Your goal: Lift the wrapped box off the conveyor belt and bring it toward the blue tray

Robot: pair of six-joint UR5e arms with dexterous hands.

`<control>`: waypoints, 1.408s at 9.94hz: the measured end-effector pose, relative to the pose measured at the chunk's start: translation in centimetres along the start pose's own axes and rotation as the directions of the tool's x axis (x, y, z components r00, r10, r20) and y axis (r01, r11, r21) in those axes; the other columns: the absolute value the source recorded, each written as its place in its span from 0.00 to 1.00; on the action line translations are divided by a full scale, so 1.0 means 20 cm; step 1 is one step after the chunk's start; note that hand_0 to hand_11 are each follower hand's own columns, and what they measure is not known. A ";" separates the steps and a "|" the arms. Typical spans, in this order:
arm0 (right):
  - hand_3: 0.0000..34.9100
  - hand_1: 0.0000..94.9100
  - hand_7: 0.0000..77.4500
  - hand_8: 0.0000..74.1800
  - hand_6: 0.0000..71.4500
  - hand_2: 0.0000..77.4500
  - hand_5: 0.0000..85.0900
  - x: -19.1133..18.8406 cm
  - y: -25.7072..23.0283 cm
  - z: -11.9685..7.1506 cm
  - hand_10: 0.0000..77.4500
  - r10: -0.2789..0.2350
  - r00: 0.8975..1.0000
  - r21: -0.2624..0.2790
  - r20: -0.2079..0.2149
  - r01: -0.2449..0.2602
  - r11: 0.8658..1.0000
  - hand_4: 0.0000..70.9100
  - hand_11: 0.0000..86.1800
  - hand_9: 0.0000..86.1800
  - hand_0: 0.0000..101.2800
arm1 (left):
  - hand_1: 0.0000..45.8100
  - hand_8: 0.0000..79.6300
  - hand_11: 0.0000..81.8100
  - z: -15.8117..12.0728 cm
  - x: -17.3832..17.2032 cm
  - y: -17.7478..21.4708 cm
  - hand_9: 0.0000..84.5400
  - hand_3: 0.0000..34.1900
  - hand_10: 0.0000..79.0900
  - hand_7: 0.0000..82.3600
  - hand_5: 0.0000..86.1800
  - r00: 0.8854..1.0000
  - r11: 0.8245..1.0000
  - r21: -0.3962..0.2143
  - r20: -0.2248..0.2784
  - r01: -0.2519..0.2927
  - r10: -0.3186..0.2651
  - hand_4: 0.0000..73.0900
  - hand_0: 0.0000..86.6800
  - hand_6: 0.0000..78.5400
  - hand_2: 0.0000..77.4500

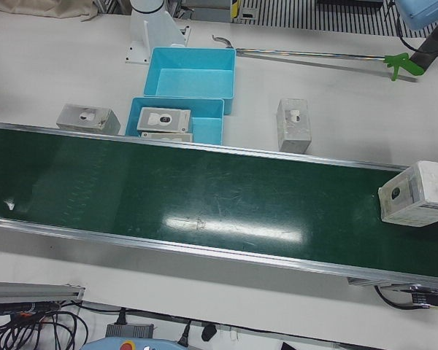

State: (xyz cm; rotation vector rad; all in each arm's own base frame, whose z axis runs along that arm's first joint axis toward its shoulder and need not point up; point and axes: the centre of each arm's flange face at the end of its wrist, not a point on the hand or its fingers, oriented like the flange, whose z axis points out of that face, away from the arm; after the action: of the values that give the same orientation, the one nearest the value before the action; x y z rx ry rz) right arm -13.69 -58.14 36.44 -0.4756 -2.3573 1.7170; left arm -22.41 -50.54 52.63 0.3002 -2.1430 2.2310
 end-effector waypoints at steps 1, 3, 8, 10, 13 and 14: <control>0.21 0.17 0.33 0.04 0.13 0.18 0.18 0.00 0.00 0.00 0.01 0.001 1.000 0.000 0.000 -0.001 1.000 0.23 0.05 0.09 0.49 | 0.00 0.01 0.00 0.00 0.00 0.00 0.00 0.00 0.01 0.01 0.01 1.000 1.000 0.000 0.000 0.000 0.000 0.00 0.00 0.00 0.01; 0.21 0.16 0.33 0.04 0.13 0.18 0.18 0.00 0.00 0.00 0.01 0.002 1.000 0.000 0.000 -0.002 1.000 0.23 0.05 0.09 0.49 | 0.00 0.01 0.00 0.00 0.00 0.00 0.00 0.00 0.01 0.01 0.01 1.000 1.000 0.000 0.000 0.000 0.000 0.00 0.00 0.00 0.01; 0.21 0.16 0.33 0.04 0.13 0.17 0.19 0.01 0.00 0.00 0.04 0.002 1.000 -0.002 -0.002 -0.002 1.000 0.24 0.05 0.09 0.49 | 0.00 0.01 0.00 0.00 0.00 0.00 0.00 0.00 0.01 0.01 0.01 1.000 1.000 0.000 0.000 0.000 0.000 0.00 0.00 0.00 0.01; 0.21 0.16 0.33 0.04 0.13 0.16 0.19 0.01 0.00 0.00 0.01 0.000 1.000 -0.002 -0.005 0.000 1.000 0.24 0.05 0.07 0.49 | 0.00 0.01 0.00 0.00 0.00 0.00 0.00 0.00 0.01 0.01 0.01 1.000 1.000 0.000 0.000 0.000 0.000 0.00 0.00 0.00 0.01; 0.24 0.16 0.34 0.04 0.13 0.14 0.20 0.03 0.00 0.00 0.02 0.002 1.000 -0.003 -0.012 -0.002 1.000 0.25 0.05 0.09 0.49 | 0.00 0.01 0.00 0.00 0.00 0.00 0.00 0.00 0.01 0.01 0.01 1.000 1.000 0.000 0.000 0.000 0.000 0.00 0.00 0.00 0.01; 0.24 0.16 0.34 0.04 0.13 0.15 0.20 0.04 0.01 0.00 0.01 0.002 1.000 -0.003 -0.013 -0.002 1.000 0.25 0.05 0.09 0.49 | 0.00 0.01 0.00 0.00 0.00 0.00 0.00 0.00 0.01 0.01 0.01 1.000 1.000 0.000 0.000 0.000 0.000 0.00 0.00 0.00 0.01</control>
State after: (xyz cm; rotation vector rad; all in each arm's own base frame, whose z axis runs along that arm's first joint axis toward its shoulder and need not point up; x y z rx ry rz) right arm -14.43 -57.90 36.28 -0.4883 -2.3521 1.7059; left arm -22.41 -50.54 52.63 0.3002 -2.1430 2.2311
